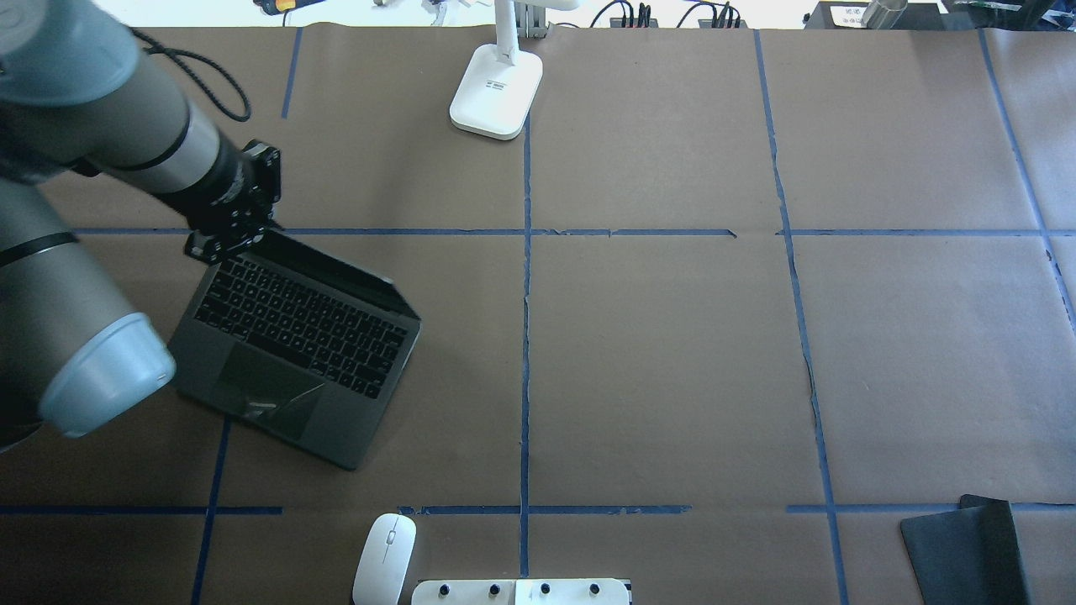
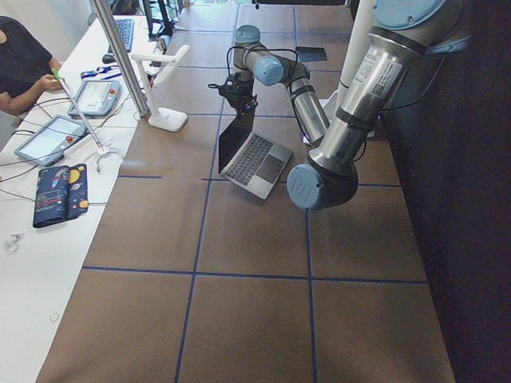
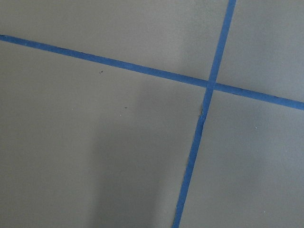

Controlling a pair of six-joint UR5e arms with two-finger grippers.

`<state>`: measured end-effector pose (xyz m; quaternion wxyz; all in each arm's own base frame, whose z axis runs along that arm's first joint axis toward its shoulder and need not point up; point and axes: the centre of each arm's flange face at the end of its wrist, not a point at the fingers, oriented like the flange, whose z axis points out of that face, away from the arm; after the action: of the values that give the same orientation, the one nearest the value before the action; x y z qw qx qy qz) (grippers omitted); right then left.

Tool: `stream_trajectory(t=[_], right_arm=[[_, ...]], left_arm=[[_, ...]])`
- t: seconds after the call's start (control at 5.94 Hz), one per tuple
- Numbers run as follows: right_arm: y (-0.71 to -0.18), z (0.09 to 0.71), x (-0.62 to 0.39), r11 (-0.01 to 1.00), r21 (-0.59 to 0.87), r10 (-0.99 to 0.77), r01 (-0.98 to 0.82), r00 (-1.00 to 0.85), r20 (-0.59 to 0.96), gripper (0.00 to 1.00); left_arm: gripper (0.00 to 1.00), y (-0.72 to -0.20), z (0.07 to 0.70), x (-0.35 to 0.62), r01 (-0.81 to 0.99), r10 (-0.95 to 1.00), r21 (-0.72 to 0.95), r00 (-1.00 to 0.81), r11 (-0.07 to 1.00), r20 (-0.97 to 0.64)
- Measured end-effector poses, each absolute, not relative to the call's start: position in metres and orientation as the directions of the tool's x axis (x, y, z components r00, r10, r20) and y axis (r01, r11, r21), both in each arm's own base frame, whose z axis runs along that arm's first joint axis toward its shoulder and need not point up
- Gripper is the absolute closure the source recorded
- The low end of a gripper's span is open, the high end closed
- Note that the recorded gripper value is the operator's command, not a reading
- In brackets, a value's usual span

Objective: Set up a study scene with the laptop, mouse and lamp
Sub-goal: 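Carry the open laptop with the left gripper to the table center near the lamp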

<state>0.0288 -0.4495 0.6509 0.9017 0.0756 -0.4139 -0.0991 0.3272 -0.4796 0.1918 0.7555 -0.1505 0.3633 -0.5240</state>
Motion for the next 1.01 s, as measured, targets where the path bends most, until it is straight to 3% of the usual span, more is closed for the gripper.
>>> stream_trajectory(t=[0.34,0.67,1.01], right_arm=[[-0.449,0.652,0.029,0.969,0.216,-0.241,0.117,0.639,0.731,0.0],[-0.449,0.653,0.028,0.969,0.215,-0.241,0.119,0.64,0.73,0.0],[-0.449,0.654,0.028,0.97,0.213,-0.239,0.119,0.64,0.73,0.0]], left_arm=[[1.0,-0.52,0.125,0.387,0.658,-0.923,-0.67,0.106,0.344,-0.37],[1.0,-0.553,0.063,0.465,0.667,-0.971,-0.72,0.021,0.192,-0.24],[1.0,-0.571,0.045,0.511,0.697,-0.983,-0.711,-0.049,0.094,-0.178]])
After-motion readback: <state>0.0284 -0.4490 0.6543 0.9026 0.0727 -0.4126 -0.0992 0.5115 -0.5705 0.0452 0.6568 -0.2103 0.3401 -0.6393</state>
